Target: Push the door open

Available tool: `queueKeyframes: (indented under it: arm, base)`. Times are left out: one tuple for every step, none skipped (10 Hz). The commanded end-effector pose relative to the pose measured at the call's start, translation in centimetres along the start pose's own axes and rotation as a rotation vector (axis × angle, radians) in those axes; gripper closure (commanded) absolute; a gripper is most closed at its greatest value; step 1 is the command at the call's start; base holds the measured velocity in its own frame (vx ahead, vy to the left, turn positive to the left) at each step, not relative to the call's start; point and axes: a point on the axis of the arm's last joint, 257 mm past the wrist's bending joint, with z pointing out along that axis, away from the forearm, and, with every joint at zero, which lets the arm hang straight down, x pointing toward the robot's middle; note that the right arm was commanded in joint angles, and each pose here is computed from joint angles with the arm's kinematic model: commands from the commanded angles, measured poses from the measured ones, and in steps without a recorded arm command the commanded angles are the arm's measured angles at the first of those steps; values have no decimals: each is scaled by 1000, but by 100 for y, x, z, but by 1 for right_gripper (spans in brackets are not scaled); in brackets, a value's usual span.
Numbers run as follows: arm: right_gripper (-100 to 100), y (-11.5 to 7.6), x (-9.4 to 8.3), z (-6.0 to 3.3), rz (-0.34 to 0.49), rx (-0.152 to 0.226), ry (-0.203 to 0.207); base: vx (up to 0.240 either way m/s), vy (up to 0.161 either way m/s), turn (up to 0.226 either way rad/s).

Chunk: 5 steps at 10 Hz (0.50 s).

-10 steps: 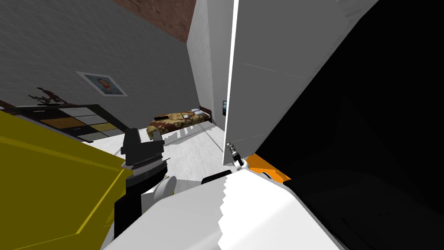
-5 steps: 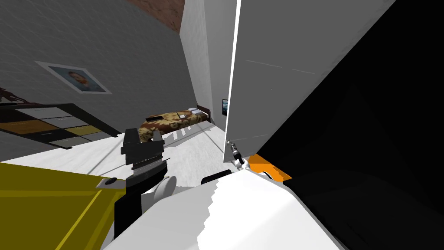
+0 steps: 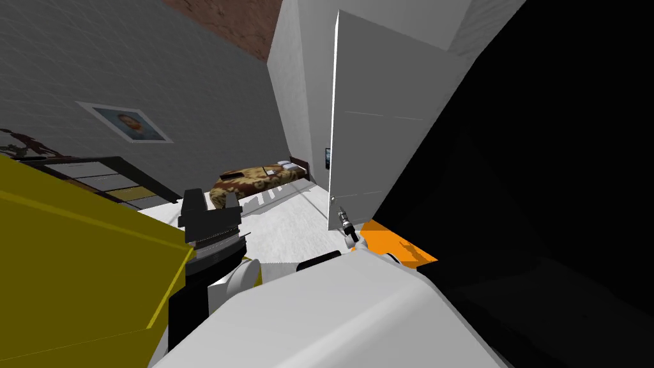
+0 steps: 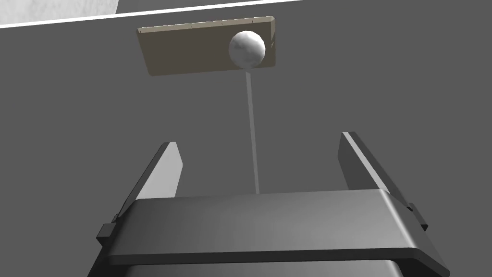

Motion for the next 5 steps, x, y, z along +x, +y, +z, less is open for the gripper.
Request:
queueKeyframes:
  arm:
    - [-100, 0, 0, 0, 0, 0, 0]
    - [-100, -3, -28, -18, -3, -2, -5]
    - [-100, -2, -35, -22, -3, -3, -6]
    - [-100, -1, -49, -31, -5, -4, -8]
    - [-100, 0, -62, -41, -6, -7, -11]
  base:
    - [-116, 56, -15]
    - [87, 1, 21]
    - [169, -11, 26]
    - [204, 1, 28]
    - [244, 6, 23]
